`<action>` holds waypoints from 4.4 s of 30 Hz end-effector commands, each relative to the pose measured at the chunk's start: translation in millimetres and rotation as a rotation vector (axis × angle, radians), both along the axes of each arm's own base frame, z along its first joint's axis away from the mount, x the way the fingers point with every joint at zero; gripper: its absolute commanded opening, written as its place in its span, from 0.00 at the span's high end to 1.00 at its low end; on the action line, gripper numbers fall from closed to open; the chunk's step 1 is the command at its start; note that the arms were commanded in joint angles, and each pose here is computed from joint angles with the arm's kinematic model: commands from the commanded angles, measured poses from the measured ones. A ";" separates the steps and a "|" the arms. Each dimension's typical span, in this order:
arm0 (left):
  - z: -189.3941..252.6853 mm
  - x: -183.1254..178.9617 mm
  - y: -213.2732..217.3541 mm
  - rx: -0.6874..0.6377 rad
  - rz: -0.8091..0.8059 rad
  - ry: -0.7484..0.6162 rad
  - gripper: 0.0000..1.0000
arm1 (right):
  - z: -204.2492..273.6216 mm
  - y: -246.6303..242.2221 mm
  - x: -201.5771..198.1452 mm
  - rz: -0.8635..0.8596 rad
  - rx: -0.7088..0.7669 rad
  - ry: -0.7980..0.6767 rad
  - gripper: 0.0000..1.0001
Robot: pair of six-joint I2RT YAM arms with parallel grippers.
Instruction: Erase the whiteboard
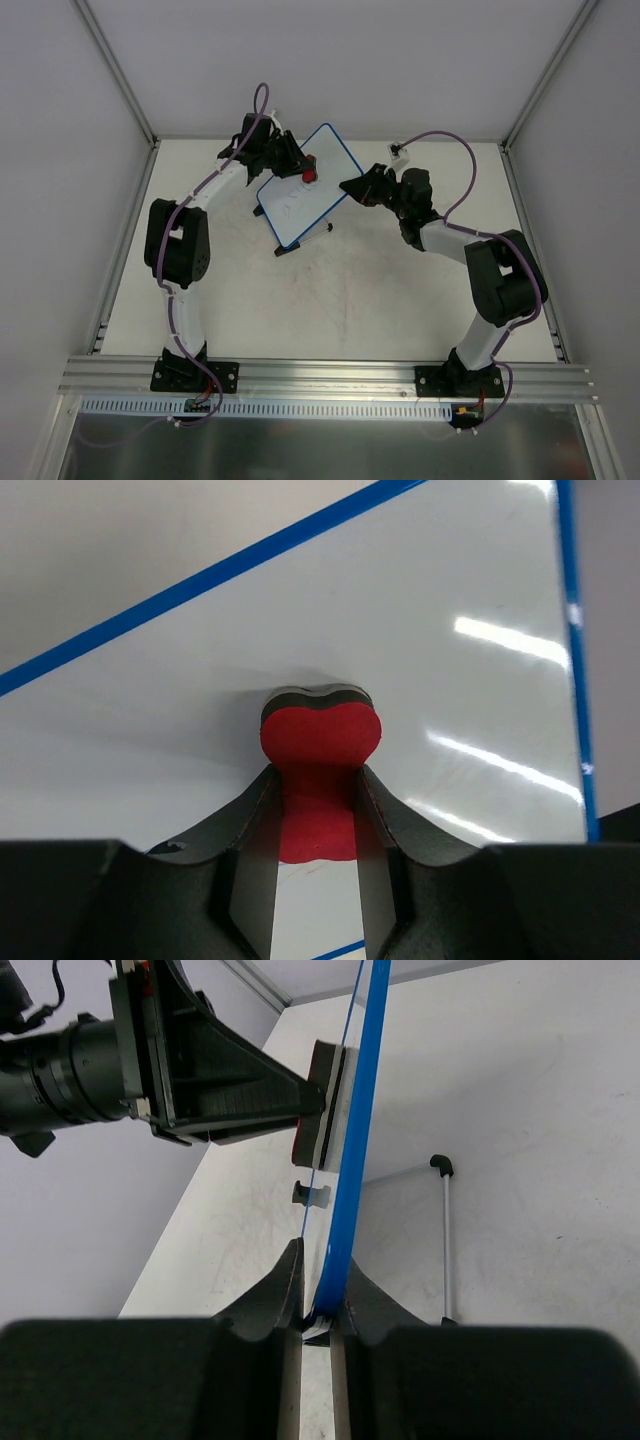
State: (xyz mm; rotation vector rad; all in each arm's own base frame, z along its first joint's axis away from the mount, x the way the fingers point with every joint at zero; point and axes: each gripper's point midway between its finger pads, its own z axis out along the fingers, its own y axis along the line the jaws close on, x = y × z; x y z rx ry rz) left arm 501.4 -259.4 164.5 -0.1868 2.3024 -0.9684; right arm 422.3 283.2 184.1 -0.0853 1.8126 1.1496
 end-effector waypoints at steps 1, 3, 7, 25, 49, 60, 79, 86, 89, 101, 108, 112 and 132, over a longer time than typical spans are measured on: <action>-86.2 -43.9 25.7 0.156 0.024 0.203 1.00 | -3.6 28.6 -25.2 0.174 -0.091 -0.100 1.00; -96.2 -53.5 30.9 0.151 0.033 0.222 1.00 | -3.5 29.0 -25.9 0.176 -0.092 -0.101 1.00; -122.1 -75.8 48.1 0.117 0.068 0.267 1.00 | -3.1 29.2 -26.2 0.177 -0.089 -0.100 1.00; -162.6 -117.7 50.8 -0.040 0.113 0.278 1.00 | -3.9 30.2 -25.8 0.181 -0.087 -0.096 1.00; -34.5 -37.7 -65.0 0.155 -0.267 -0.019 1.00 | -7.0 31.3 -25.8 0.189 -0.090 -0.092 1.00; 17.6 -23.5 -86.7 0.137 -0.450 -0.201 1.00 | -8.9 31.7 -25.7 0.193 -0.094 -0.091 1.00; -12.1 -62.4 -86.2 0.299 -0.594 -0.244 1.00 | -10.0 32.6 -25.7 0.194 -0.093 -0.087 1.00; -22.2 -17.4 -37.3 0.228 -0.377 -0.102 1.00 | -8.5 32.5 -26.4 0.196 -0.091 -0.090 1.00; -30.9 -7.8 -17.4 0.241 -0.317 -0.070 1.00 | -8.5 32.7 -26.1 0.196 -0.090 -0.089 1.00; -35.1 -41.3 -41.6 0.295 -0.482 -0.162 1.00 | -9.3 33.1 -26.0 0.197 -0.090 -0.086 1.00; -20.5 -59.6 -56.2 0.257 -0.518 -0.220 1.00 | -9.3 33.2 -25.6 0.197 -0.090 -0.086 1.00; -16.5 -65.8 -60.4 0.276 -0.512 -0.230 1.00 | -10.4 32.9 -25.0 0.197 -0.091 -0.083 1.00; -135.3 -106.7 7.9 0.267 -0.304 0.038 1.00 | -7.2 33.0 -25.5 0.198 -0.087 -0.089 1.00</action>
